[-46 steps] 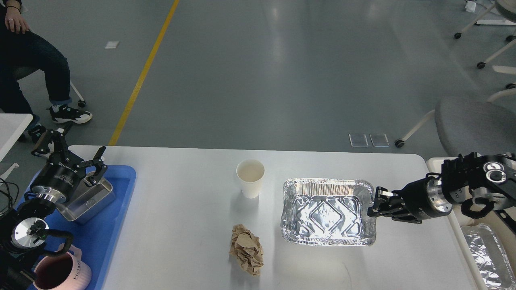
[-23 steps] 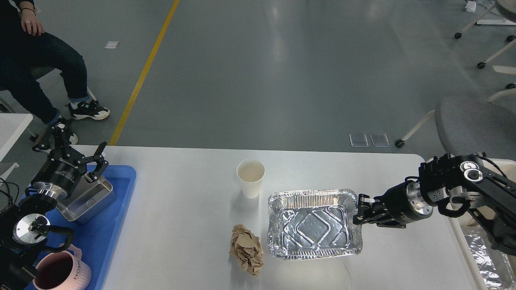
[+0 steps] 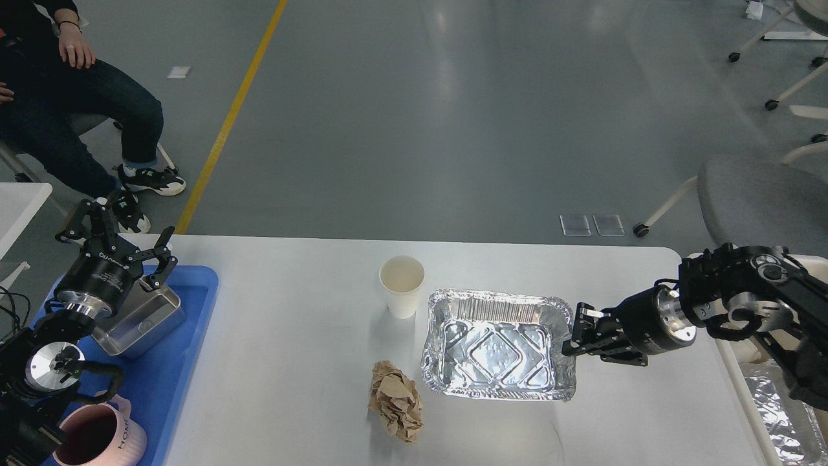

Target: Tidy desktop

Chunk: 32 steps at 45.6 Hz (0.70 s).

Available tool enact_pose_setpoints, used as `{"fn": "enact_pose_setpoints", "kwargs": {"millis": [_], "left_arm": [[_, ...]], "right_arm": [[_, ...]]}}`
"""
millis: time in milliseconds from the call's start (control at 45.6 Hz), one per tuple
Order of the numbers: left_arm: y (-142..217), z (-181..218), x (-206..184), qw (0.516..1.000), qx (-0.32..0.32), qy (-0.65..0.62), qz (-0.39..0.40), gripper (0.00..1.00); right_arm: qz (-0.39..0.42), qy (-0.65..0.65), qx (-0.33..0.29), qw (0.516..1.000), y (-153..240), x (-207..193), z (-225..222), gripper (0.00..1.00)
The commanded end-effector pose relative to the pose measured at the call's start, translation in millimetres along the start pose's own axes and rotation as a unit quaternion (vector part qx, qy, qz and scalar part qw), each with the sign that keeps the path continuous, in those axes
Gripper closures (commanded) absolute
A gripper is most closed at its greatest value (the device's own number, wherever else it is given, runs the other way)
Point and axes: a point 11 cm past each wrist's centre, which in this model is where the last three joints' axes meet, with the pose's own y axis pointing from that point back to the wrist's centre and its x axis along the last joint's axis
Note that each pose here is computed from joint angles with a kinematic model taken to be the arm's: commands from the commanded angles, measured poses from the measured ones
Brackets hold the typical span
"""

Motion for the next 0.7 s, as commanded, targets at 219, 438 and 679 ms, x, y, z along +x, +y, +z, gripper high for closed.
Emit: {"fn": "enact_pose_setpoints", "kwargs": {"millis": [219, 438, 679], "left_arm": [[0, -2, 0, 1.000, -0.001, 0.001, 0.002, 0.03], [-2, -5, -6, 0.997, 0.030, -0.063, -0.021, 0.03], [-19, -3, -24, 0.976, 0.073, -0.194, -0.062, 0.03]], "right_arm": [[0.000, -0.005, 0.002, 1.000, 0, -1, 2, 1.00], [0.000, -0.006, 0.001, 1.000, 0, -2, 3, 1.00], [0.000, -0.006, 0.001, 1.000, 0, -2, 3, 1.00]]}}
